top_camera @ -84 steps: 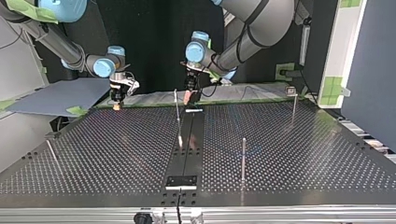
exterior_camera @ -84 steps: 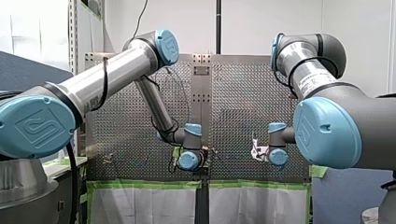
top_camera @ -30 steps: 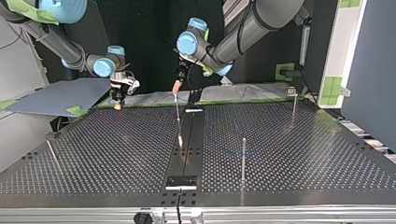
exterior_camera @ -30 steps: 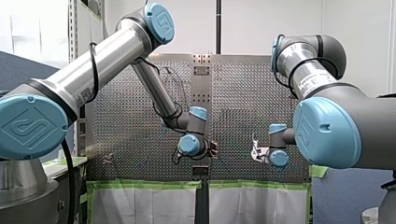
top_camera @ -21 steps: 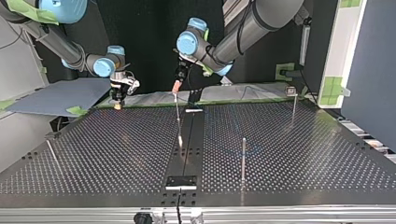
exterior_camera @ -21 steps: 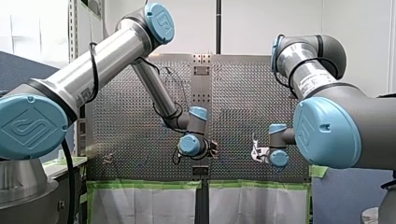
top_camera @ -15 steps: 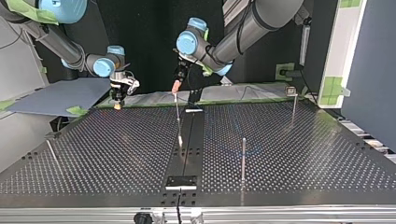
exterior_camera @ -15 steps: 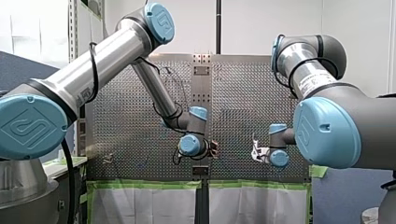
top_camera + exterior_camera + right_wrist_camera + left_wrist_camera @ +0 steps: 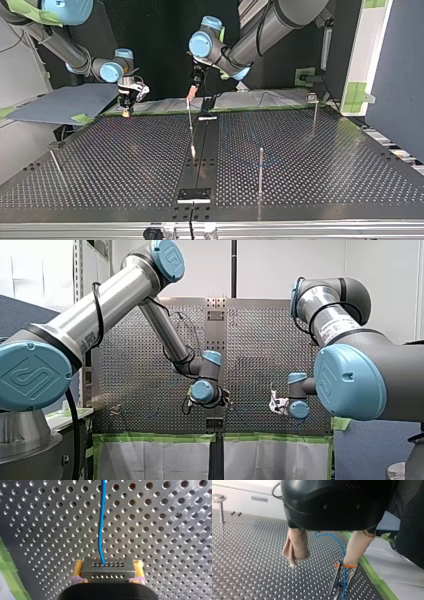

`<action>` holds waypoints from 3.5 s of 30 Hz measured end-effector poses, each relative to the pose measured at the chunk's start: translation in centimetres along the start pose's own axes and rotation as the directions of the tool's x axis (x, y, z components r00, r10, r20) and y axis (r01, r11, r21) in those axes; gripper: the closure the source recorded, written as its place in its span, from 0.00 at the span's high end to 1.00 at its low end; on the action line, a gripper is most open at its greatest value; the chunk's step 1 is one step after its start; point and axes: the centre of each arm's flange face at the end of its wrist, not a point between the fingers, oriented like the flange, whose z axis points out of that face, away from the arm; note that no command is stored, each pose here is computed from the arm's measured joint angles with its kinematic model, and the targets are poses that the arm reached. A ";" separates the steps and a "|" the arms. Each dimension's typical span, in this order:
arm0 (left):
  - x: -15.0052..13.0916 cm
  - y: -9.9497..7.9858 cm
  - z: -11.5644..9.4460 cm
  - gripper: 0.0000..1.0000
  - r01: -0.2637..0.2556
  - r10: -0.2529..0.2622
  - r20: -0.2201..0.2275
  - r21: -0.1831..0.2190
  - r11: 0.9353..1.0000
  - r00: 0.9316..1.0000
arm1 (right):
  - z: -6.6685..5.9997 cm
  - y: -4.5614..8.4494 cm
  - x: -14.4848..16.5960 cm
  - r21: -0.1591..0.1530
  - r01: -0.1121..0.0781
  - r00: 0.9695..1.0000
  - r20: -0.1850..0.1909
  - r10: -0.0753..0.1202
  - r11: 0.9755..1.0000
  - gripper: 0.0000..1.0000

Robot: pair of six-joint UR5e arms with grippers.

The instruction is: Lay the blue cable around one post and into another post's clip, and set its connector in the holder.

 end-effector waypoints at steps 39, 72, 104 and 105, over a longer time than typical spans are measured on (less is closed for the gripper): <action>-14.5 13.6 -3.3 1.00 0.433 -0.386 0.253 -0.166 0.886 0.887 | 0.0 0.0 -0.9 0.018 -0.025 1.000 0.002 0.025 1.000 0.01; -25.8 20.8 -11.1 1.00 0.734 -0.565 0.530 -0.178 0.655 0.633 | -0.3 -1.4 -1.1 0.038 -0.012 1.000 0.007 0.012 0.999 0.01; -26.3 24.0 -10.0 1.00 0.876 -0.730 0.563 0.020 0.481 0.388 | -0.3 -1.2 -1.1 0.035 -0.013 1.000 0.007 0.013 0.999 0.01; -26.3 24.3 -10.0 1.00 0.880 -0.731 0.566 0.022 0.475 0.381 | -0.3 -1.2 -1.1 0.035 -0.013 1.000 0.006 0.013 0.999 0.01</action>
